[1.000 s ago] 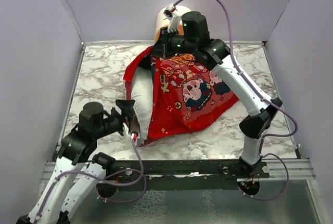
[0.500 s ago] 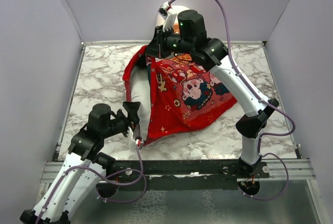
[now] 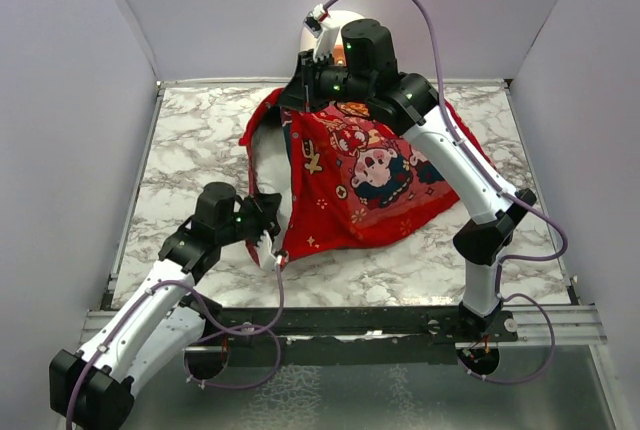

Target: Remove the pillowcase from the pillow

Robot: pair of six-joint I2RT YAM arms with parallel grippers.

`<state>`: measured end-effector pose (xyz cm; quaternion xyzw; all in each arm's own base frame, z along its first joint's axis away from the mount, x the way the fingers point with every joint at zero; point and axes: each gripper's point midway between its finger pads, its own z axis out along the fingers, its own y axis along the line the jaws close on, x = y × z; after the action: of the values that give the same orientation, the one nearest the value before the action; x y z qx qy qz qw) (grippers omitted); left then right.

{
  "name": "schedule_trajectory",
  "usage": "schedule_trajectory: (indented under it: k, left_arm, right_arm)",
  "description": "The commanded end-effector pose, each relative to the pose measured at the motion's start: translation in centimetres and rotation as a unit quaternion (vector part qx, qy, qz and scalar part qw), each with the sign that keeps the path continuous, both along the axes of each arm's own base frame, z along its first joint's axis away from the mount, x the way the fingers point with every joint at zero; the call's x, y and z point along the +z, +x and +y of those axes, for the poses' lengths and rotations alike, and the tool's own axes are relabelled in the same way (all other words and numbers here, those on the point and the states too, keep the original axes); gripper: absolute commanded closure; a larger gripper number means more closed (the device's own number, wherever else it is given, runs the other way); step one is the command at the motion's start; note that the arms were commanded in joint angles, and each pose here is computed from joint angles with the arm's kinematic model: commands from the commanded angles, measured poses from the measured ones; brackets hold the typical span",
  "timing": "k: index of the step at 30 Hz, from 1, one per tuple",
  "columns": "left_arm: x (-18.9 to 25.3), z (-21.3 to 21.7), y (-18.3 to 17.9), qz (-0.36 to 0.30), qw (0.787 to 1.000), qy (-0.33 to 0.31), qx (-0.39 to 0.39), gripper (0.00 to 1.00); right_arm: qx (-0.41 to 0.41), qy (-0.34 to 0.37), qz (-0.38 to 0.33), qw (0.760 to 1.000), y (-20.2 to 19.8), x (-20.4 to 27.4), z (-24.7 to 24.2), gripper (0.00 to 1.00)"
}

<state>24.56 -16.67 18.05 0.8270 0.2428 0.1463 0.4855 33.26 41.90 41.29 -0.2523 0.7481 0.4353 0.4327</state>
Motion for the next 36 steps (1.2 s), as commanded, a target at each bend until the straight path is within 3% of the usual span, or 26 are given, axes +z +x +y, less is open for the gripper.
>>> schedule_trajectory:
  k: [1,11,15,18,22,26,31,36]
  left_arm:
    - [4.3,-2.2,0.0,-0.066,0.994,-0.076,-0.035,1.00]
    - [18.7,-0.9,-2.8,-0.098,0.952,-0.288,0.000,1.00]
    - [25.5,0.9,-4.6,-0.094,0.921,-0.377,0.020,1.00]
    - [31.8,2.8,-5.5,-0.106,0.884,-0.454,0.042,1.00]
    - [40.0,5.9,-6.0,-0.118,0.827,-0.542,0.086,1.00]
    - [44.2,6.9,-5.3,-0.104,0.817,-0.553,0.125,1.00]
    - [46.8,7.3,-2.1,-0.066,0.797,-0.570,0.188,1.00]
    - [50.2,9.8,0.2,-0.117,0.743,-0.612,0.245,1.00]
  right_arm:
    - [0.011,0.031,-0.028,0.999,0.0,2.8,-0.3,0.99]
    - [-0.009,0.034,-0.024,0.999,1.2,3.0,-1.9,0.99]
    - [-0.019,0.030,-0.021,0.999,1.8,2.6,-1.8,0.94]
    - [-0.017,0.035,-0.015,0.999,2.1,2.6,-1.3,0.91]
    - [-0.006,0.052,-0.017,0.998,2.1,3.6,-0.7,0.75]
    - [-0.011,0.066,-0.029,0.997,2.2,4.8,-0.7,0.46]
    - [-0.049,0.089,-0.064,0.993,2.6,8.1,-4.0,0.29]
    - [-0.079,0.111,-0.082,0.987,3.2,10.7,-9.5,0.19]
